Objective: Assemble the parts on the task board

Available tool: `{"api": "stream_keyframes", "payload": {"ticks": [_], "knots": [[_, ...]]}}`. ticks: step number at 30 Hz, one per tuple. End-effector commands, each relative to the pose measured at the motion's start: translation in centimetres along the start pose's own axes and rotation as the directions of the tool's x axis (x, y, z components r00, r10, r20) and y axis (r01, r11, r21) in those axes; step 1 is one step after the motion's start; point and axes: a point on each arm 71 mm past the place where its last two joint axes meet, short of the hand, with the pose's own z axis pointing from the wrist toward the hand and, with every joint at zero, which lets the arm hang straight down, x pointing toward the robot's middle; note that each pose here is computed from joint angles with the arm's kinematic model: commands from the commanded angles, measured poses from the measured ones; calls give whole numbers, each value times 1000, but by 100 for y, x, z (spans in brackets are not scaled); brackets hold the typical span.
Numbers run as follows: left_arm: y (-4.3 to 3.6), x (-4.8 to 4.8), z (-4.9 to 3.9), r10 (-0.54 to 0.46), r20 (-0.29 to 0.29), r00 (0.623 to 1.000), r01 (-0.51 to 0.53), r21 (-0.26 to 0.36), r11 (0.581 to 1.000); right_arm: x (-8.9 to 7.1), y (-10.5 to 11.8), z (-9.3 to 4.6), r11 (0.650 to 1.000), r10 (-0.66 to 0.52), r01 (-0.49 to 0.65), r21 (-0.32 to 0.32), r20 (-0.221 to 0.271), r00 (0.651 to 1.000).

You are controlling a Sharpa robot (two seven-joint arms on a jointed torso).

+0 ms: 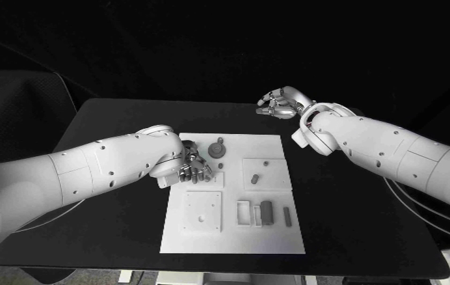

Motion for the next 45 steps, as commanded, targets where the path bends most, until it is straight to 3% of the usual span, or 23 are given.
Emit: {"api": "stream_keyframes", "payload": {"ticks": [1,32,45], "knots": [[-16,2,0,-5,7,1000,5,12,1000,20,9,0,1000,-1,1,-7,-16,1000],[-34,40,2,-54,-44,998,55,20,998,20,-2,-2,1000,-1,1,-4,-16,1000],[-34,2,-3,36,20,999,-36,25,999,16,-8,-6,1000,-1,1,-3,-17,1000]]}}
